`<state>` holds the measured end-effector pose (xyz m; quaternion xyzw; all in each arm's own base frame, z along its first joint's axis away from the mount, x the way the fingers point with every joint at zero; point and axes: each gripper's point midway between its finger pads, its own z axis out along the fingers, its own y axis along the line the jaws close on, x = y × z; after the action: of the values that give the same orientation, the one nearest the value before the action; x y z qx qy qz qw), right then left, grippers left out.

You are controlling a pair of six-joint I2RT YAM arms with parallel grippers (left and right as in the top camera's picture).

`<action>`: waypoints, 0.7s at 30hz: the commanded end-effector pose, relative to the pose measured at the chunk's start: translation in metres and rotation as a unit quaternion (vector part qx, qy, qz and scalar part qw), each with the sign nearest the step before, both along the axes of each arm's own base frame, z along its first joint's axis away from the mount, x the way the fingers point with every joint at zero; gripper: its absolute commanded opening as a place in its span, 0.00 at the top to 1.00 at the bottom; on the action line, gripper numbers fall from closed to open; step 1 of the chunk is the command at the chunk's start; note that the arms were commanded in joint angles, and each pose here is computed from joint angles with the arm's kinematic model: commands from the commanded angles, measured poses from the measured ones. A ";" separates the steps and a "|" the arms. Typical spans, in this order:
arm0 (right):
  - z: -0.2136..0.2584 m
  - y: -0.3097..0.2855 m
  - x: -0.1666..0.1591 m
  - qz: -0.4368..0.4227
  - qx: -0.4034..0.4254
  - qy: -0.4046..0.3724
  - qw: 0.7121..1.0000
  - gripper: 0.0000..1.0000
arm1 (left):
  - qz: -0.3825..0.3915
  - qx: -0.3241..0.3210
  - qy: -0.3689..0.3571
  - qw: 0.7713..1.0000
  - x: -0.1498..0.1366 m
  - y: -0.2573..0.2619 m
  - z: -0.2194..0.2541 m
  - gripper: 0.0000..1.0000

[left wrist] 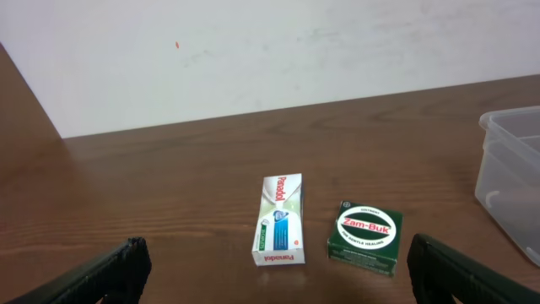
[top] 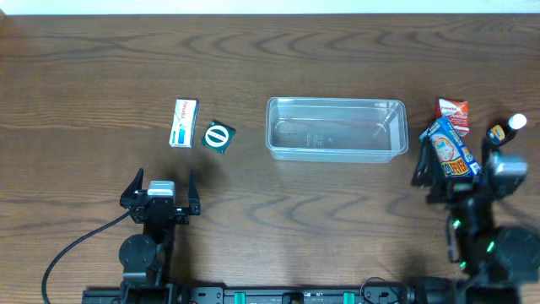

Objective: Pack container
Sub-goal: 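Reach right gripper to the blue Kool Fever box and grasp it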

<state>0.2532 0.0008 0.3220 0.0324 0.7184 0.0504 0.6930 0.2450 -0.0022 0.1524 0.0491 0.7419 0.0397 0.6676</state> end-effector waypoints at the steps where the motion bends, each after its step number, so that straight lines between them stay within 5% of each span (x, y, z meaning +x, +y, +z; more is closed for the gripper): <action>1: 0.011 -0.005 0.019 0.011 -0.068 0.068 0.995 0.01 | 0.014 0.009 0.024 1.000 -0.001 0.006 -0.016 0.02; 11: -0.048 -0.046 0.055 0.071 -0.145 0.389 0.907 0.01 | 0.014 0.009 0.024 1.000 -0.001 0.006 -0.016 0.02; 21: -0.133 -0.086 0.086 0.056 -0.100 0.512 0.851 0.01 | 0.014 0.009 0.024 1.000 -0.001 0.006 -0.016 0.02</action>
<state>0.3348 -0.0769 0.1932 -0.0507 0.9722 0.0021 0.2285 0.2448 -0.0018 0.1526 0.0484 0.7423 0.0405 0.6671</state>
